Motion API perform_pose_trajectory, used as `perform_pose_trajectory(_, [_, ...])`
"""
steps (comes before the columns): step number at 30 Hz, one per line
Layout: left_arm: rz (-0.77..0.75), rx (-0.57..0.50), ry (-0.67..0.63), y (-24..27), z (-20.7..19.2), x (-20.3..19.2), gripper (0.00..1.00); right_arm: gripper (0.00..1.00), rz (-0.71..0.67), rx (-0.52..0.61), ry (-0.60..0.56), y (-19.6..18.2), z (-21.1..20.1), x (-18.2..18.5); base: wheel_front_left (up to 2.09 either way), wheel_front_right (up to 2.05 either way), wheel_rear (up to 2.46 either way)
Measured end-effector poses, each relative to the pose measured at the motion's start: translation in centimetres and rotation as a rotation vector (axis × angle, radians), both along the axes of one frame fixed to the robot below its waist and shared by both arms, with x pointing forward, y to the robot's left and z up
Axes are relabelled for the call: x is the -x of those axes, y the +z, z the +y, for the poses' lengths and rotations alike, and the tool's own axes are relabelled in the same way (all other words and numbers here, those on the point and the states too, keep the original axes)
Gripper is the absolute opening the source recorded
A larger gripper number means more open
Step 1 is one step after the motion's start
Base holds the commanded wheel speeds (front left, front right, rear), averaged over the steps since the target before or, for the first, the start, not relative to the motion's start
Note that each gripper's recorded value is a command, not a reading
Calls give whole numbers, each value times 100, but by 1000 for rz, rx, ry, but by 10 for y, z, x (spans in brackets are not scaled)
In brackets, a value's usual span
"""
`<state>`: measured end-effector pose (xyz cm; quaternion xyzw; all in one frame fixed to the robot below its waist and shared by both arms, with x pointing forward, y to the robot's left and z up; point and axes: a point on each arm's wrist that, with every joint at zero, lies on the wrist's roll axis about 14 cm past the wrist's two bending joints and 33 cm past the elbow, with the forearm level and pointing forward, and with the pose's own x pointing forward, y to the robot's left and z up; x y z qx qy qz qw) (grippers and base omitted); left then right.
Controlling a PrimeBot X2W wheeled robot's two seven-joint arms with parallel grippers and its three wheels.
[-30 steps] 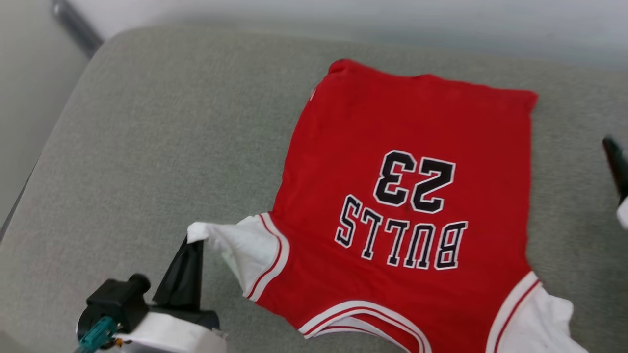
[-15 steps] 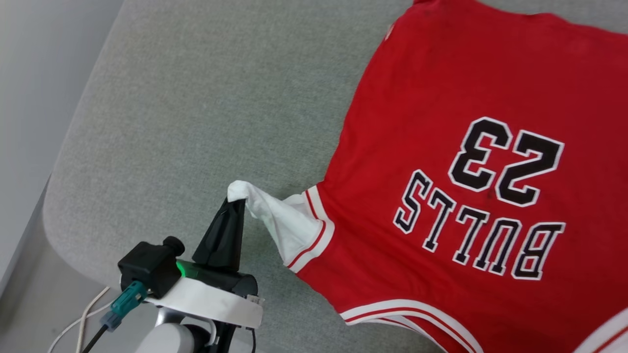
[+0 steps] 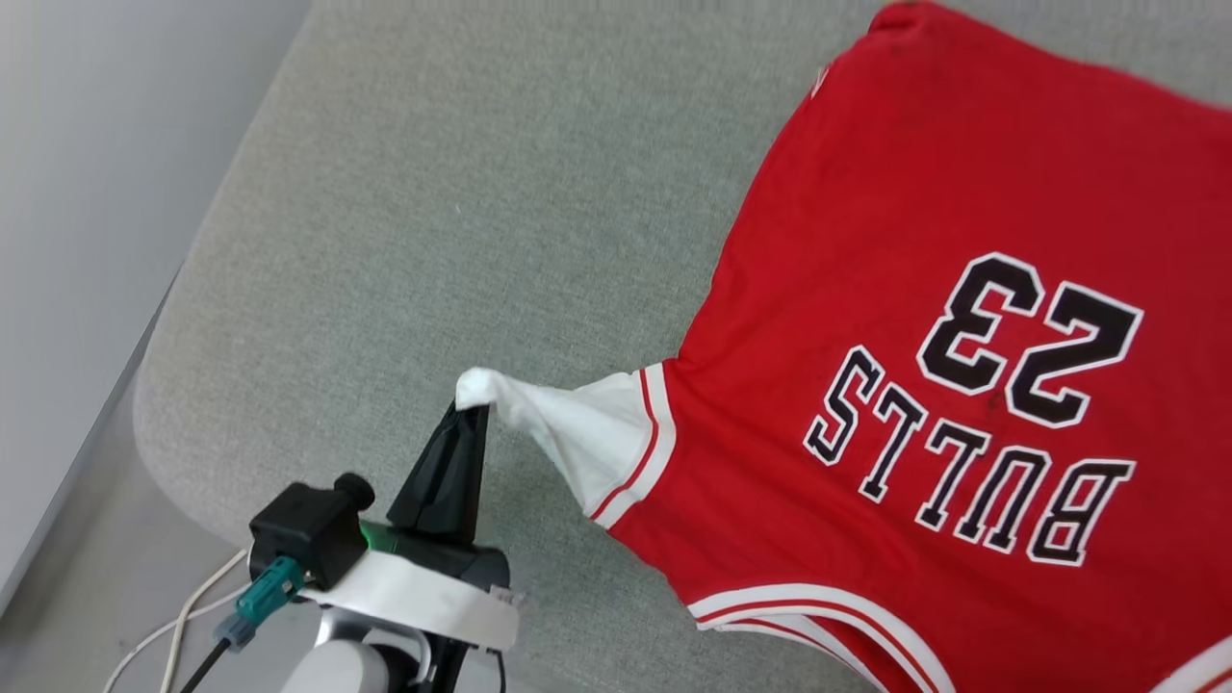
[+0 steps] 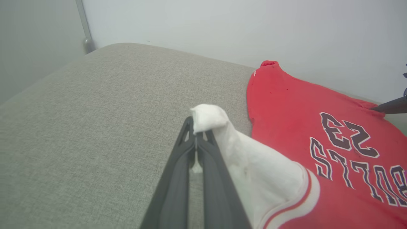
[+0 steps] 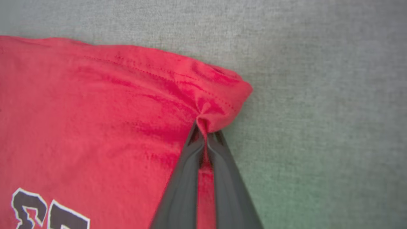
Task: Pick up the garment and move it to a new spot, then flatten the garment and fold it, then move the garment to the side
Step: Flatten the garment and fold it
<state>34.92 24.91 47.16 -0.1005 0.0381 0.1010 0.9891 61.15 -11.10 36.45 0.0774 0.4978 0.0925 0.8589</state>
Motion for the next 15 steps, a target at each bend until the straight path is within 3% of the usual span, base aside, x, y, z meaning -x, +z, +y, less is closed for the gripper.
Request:
perform_pose_trajectory(8, [-37, -10, 36, 14, 10, 25, 0, 0, -118, 103, 18, 65, -35, 20, 0, 0, 0])
perform_pose_trajectory(15, [-28, 6, 4, 14, 8, 27, 0, 0, -194, 157, 35, 94, -75, 81, 0, 0, 0])
